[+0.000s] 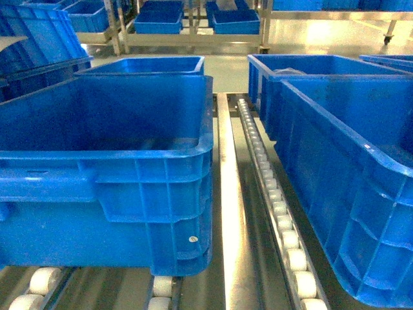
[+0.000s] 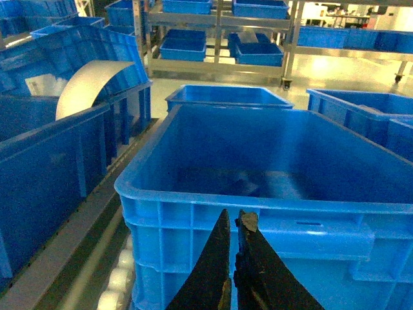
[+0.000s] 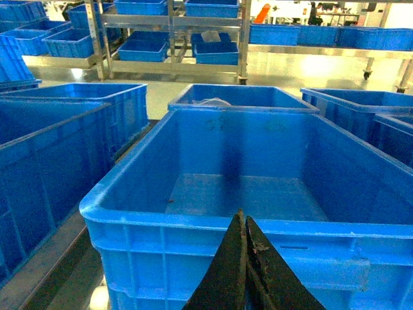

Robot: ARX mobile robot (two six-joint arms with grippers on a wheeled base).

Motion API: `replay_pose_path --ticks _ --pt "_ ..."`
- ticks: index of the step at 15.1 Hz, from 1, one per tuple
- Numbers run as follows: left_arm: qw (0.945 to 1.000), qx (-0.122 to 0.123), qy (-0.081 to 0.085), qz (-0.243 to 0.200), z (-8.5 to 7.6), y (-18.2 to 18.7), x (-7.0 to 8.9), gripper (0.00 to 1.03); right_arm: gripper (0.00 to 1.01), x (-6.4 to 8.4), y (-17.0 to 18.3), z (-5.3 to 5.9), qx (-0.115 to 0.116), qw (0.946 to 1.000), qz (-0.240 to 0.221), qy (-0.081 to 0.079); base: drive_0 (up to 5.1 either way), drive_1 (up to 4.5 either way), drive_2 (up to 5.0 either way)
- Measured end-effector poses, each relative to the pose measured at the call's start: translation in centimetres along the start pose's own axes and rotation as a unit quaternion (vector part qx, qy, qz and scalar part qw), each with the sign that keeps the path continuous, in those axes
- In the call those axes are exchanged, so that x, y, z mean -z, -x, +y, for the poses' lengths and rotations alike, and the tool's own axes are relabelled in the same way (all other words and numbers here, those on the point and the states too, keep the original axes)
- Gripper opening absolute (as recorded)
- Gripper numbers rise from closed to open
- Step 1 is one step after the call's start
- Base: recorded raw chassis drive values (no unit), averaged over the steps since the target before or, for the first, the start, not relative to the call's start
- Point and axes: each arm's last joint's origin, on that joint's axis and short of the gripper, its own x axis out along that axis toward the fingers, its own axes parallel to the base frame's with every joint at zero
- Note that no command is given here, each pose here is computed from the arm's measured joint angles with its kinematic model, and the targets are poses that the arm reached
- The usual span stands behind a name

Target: Sort blue parts and orange caps into right shelf containers

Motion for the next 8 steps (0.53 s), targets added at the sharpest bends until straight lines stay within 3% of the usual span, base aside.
replay_pose_path --ticks 7,8 --pt "1.0000 0.000 0.000 0.000 0.0 1.0 0.0 0.02 0.02 0.1 1.0 0.0 0.000 1.0000 0.000 0.000 0.0 0.00 0.0" --pt "0.9999 0.000 0.000 0.013 0.0 1.4 0.3 0.02 0.02 0.5 1.4 0.0 0.000 0.9998 0.022 0.000 0.0 0.00 0.0"
